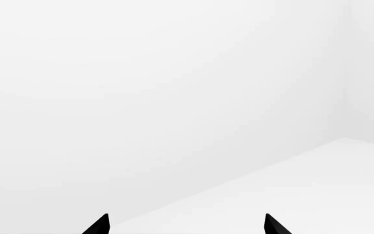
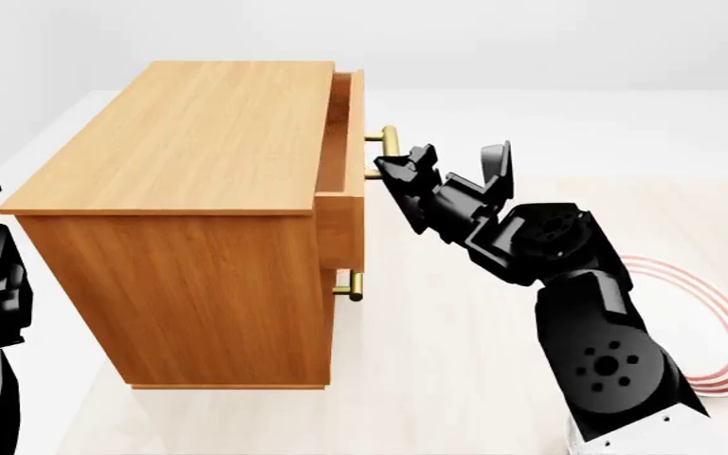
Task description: Open the top drawer of the cabinet and put the bowl in it.
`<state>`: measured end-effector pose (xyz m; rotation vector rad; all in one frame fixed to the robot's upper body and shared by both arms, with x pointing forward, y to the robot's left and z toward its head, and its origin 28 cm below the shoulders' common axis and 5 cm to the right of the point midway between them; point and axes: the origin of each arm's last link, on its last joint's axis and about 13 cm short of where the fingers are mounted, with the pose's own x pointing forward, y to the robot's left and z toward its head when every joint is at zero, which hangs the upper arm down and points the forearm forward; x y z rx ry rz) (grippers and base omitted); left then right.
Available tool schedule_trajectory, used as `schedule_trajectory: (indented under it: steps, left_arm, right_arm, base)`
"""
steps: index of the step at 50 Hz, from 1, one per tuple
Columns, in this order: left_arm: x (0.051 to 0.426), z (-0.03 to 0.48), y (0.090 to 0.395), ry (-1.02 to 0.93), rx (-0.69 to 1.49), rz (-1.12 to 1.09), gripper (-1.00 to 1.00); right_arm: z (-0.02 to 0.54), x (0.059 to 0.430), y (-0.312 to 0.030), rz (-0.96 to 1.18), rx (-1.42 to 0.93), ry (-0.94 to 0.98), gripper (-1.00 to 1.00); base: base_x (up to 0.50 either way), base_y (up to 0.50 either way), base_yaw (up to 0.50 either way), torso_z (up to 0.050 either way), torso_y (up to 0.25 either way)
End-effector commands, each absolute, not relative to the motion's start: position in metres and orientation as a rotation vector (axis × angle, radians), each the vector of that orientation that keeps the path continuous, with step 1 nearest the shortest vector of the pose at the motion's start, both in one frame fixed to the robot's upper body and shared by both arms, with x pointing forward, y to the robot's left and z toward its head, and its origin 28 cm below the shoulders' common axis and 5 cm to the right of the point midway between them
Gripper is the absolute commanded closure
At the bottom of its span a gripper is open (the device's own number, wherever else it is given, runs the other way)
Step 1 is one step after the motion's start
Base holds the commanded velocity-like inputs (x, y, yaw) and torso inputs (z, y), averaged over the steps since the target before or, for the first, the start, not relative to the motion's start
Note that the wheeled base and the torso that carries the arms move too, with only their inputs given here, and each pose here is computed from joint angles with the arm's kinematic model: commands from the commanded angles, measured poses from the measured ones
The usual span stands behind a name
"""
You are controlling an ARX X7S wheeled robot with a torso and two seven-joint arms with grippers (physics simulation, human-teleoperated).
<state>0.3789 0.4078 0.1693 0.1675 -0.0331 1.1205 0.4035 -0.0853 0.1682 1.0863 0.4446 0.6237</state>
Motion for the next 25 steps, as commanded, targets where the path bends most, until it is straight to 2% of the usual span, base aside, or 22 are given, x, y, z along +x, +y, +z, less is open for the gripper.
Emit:
schedule_trajectory:
  steps: [1, 25]
  left_arm:
    - [0.379, 0.169, 0.408, -0.033, 0.167, 1.121, -1.00]
    - [0.379, 0.170, 0.407, -0.034, 0.167, 1.121, -1.00]
  right_arm:
    - [0.190, 0.411, -0.113, 0.564, 1.155, 0.290, 1.00]
    - [0.194, 0.411, -0.129, 0.536, 1.168, 0.244, 1.00]
  base:
    - [0.00, 0.00, 0.00, 0.000, 0.000]
    - [0.01, 0.00, 0.00, 0.000, 0.000]
